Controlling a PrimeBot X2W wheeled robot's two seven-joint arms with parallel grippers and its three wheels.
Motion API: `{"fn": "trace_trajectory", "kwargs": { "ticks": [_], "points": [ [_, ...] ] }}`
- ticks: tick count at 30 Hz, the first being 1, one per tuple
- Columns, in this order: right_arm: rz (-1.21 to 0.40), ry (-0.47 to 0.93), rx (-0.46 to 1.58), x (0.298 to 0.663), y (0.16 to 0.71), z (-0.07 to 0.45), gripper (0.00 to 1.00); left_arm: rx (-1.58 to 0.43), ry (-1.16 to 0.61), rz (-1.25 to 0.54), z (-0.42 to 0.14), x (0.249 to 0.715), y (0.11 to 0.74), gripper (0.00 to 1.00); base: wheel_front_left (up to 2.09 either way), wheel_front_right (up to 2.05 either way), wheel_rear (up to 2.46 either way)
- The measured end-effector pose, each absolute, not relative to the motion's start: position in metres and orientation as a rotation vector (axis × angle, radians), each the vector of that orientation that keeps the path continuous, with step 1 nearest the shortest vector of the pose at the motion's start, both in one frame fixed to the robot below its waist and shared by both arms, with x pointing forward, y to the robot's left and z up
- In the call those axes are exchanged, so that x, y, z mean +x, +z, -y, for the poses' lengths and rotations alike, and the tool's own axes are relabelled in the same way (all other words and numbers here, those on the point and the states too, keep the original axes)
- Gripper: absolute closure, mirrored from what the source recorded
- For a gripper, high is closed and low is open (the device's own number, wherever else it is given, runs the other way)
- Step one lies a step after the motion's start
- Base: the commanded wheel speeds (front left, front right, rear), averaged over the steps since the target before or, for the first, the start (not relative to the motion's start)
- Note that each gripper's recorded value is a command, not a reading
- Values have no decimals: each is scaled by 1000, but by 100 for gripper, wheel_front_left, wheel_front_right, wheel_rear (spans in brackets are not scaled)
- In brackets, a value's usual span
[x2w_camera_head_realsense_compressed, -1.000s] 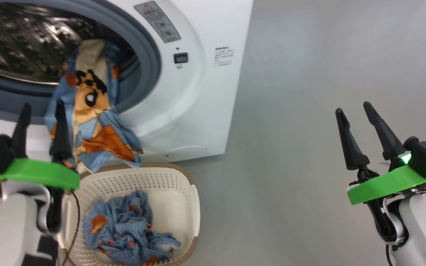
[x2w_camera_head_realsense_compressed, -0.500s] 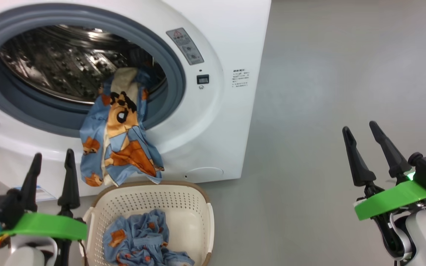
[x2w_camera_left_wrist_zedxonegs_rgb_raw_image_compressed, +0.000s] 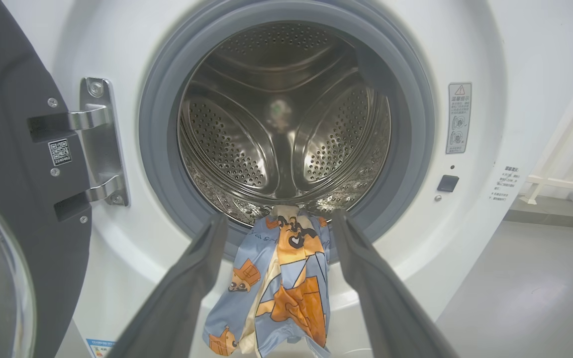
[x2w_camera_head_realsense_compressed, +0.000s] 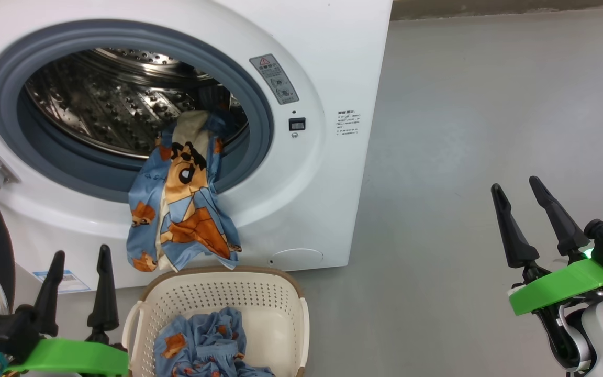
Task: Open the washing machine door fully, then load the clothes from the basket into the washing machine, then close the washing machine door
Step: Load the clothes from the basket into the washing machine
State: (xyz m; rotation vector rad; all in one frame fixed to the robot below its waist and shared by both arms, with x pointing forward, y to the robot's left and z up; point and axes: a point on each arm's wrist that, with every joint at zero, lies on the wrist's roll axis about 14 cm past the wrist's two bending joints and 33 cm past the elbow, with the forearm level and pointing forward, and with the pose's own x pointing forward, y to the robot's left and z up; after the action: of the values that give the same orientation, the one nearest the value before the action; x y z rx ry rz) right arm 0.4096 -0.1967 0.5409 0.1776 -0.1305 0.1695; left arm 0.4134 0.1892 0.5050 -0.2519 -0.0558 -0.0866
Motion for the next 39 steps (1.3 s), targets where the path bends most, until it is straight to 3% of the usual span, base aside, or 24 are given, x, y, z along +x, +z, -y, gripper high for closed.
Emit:
{"fn": "trace_trajectory", "kwargs": {
  "ticks": [39],
  "points": [
    [104, 151, 178, 410, 531, 202, 0, -270, -102, 16, -179, 418, 493, 0, 0, 0, 0]
  ]
}}
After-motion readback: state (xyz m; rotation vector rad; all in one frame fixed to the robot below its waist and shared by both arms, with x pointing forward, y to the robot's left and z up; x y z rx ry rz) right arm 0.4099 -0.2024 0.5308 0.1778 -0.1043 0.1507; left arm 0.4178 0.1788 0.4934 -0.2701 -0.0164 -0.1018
